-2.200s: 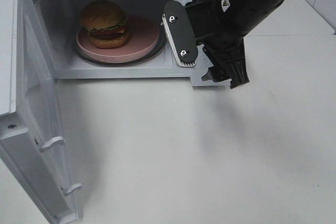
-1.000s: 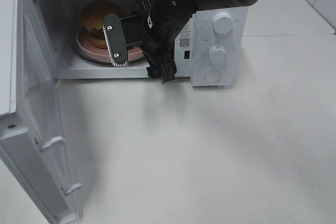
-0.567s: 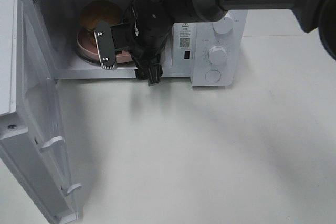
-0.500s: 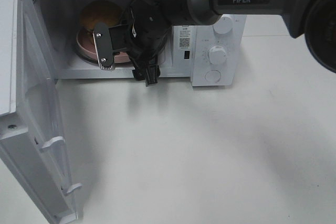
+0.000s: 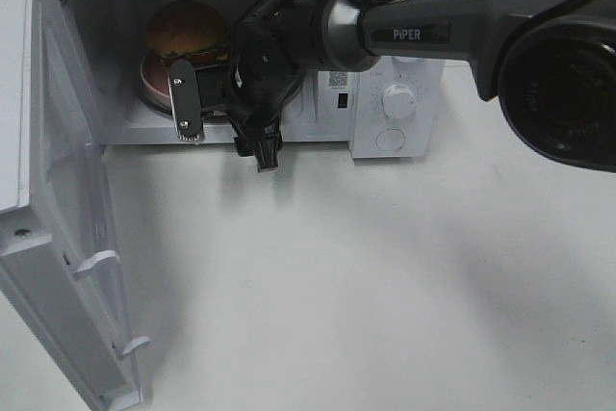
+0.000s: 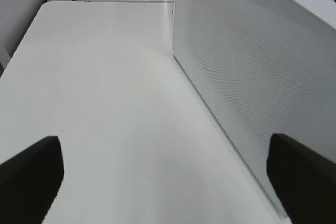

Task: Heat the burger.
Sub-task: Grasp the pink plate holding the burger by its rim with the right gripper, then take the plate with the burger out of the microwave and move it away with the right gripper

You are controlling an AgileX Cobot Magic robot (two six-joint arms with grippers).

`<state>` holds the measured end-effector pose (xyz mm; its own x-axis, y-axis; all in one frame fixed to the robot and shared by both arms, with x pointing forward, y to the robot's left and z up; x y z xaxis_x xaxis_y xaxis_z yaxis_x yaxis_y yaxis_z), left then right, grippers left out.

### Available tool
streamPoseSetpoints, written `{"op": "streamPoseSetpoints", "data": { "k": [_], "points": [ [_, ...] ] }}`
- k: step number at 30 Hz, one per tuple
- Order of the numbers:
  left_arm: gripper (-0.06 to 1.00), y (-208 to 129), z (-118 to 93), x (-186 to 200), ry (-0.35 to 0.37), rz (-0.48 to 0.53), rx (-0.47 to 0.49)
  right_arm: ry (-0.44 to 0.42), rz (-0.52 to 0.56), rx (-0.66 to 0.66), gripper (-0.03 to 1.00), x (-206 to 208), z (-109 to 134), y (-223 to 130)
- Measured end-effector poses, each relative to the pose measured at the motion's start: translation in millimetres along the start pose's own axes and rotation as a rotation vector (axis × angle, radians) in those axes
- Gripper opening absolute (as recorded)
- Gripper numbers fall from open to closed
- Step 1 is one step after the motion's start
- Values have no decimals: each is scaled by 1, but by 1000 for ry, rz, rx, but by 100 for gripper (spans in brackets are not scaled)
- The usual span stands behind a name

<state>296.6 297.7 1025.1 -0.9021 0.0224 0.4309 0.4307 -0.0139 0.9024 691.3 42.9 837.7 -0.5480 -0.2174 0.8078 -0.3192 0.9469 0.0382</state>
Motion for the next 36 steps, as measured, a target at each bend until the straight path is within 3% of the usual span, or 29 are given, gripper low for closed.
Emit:
{"op": "streamPoseSetpoints", "data": {
  "k": [1, 4, 6, 8, 9, 10, 12, 14, 36],
  "points": [
    [97, 0, 0, 0, 0, 0, 0, 7, -2, -7, 66, -2, 2, 0],
    [97, 0, 0, 0, 0, 0, 0, 11, -2, -7, 62, -3, 4, 0],
    [97, 0, 0, 0, 0, 0, 0, -13, -18, -9, 44, -3, -2, 3],
    [97, 0, 0, 0, 0, 0, 0, -17, -21, -10, 39, -3, -2, 4],
    [97, 0, 0, 0, 0, 0, 0, -24, -25, -10, 29, -2, -4, 4],
    [97, 0, 0, 0, 0, 0, 0, -24, -25, -10, 29, -2, -4, 4],
    [97, 0, 0, 0, 0, 0, 0, -15, -24, -16, 13, -2, -2, 5],
    [97, 0, 0, 0, 0, 0, 0, -30, -30, -9, 9, -2, -5, 6],
    [97, 0, 0, 0, 0, 0, 0, 2, 8, 37, 9, 22, 2, -2]
  ]
}}
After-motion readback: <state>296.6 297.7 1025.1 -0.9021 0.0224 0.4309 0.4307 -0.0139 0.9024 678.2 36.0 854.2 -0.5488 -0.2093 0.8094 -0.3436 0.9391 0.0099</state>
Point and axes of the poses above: a point on each arm's last joint axis where the gripper is mounted, x pointing back along that axis away from the gripper, z along the wrist's bending axis when the last joint is at zero, y = z × x, the point moved 7 cm from there along -x, pointing out along that axis toward the gripper
